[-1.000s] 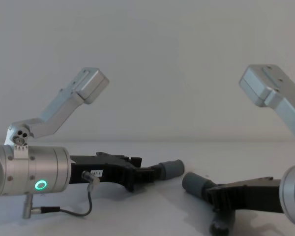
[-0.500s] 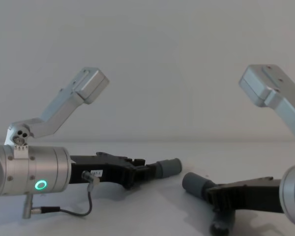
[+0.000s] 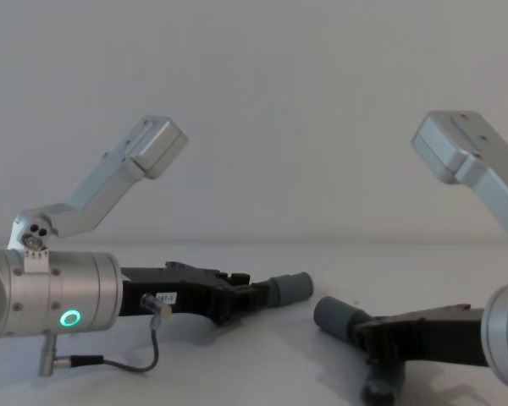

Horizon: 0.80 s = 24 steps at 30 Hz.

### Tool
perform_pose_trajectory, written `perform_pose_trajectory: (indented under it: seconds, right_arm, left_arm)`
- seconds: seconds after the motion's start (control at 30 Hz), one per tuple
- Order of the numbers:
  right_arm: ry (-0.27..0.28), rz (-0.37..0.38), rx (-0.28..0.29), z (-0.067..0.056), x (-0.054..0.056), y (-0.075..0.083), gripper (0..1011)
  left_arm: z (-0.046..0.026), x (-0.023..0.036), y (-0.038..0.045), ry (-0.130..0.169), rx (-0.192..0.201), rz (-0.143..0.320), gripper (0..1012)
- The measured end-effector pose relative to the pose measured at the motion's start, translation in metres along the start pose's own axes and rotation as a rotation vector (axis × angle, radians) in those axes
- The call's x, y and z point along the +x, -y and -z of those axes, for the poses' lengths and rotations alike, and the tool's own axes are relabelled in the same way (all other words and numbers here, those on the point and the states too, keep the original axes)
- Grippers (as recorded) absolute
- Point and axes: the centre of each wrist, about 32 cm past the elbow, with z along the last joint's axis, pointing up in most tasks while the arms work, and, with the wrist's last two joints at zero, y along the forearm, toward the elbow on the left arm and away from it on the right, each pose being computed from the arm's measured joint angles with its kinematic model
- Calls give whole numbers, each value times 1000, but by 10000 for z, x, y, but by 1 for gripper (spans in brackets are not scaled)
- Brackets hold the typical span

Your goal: Use both hands to pick up one end of the pipe from the table, align the ends, and insert them.

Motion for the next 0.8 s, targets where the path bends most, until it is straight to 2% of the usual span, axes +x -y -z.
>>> perform_pose_trajectory:
  seconds: [0.27, 0.43, 0.73, 0.8]
  right_arm:
    - [1, 0, 2, -1, 3, 2, 174]
    - [19, -2, 27, -8, 17, 16, 174]
    - [73, -6, 98, -19, 75, 82, 174]
    - [95, -7, 123, -21, 106, 113, 174]
  left_arm:
    - [-1, 2, -2, 2, -2, 1, 296]
    - [-16, 14, -7, 26, -16, 12, 296]
    - [-88, 56, -34, 111, -58, 46, 296]
    - [-118, 73, -48, 144, -73, 59, 296]
